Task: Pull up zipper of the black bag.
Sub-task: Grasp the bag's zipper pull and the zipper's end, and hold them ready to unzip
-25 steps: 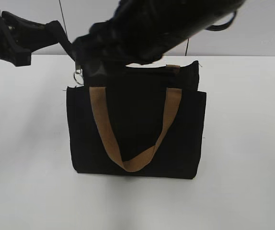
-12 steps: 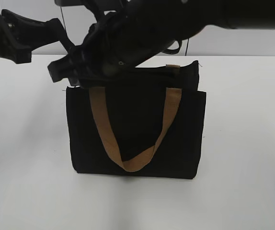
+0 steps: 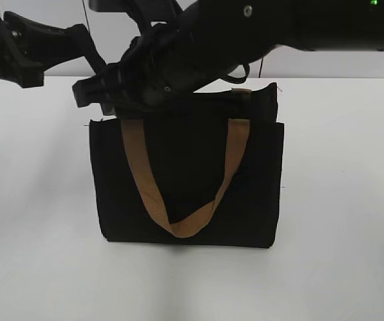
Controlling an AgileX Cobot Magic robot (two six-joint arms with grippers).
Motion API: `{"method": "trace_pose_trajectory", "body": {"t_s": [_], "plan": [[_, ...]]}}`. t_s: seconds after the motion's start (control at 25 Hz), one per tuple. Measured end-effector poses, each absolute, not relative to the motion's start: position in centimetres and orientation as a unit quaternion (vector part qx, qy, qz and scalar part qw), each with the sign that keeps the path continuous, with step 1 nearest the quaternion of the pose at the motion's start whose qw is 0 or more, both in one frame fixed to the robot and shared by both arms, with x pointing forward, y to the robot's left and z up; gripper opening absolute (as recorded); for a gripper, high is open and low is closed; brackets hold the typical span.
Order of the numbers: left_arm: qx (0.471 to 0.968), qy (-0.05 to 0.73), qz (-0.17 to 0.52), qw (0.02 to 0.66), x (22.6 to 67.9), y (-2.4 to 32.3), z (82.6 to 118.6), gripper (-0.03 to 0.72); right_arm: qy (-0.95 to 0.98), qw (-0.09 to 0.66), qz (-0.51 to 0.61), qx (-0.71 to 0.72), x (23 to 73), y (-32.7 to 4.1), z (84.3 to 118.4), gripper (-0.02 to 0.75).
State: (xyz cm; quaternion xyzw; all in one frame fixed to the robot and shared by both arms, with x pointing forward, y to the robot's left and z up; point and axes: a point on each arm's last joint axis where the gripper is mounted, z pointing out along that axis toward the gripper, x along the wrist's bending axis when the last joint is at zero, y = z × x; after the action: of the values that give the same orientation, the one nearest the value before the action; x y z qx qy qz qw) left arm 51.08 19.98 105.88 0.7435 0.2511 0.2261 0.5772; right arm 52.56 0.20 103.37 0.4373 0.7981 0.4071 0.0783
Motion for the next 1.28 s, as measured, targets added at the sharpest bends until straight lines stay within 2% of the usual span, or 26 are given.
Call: {"method": "trace_pose_trajectory", "body": {"t_s": [1.08, 1.16, 1.28], "plan": [[0.734, 0.241, 0.213, 0.598, 50.9, 19.7, 106.2, 0.021, 0.731, 0.035, 0.437, 0.524, 53.5, 0.8, 102.4, 0.218], [0.734, 0.241, 0.213, 0.598, 50.9, 19.7, 106.2, 0.021, 0.731, 0.035, 0.436, 0.524, 53.5, 0.8, 102.2, 0.188], [0.734, 0.241, 0.213, 0.598, 50.9, 19.7, 106.2, 0.021, 0.732, 0.036, 0.433, 0.524, 53.6, 0.9, 101.9, 0.047]]}}
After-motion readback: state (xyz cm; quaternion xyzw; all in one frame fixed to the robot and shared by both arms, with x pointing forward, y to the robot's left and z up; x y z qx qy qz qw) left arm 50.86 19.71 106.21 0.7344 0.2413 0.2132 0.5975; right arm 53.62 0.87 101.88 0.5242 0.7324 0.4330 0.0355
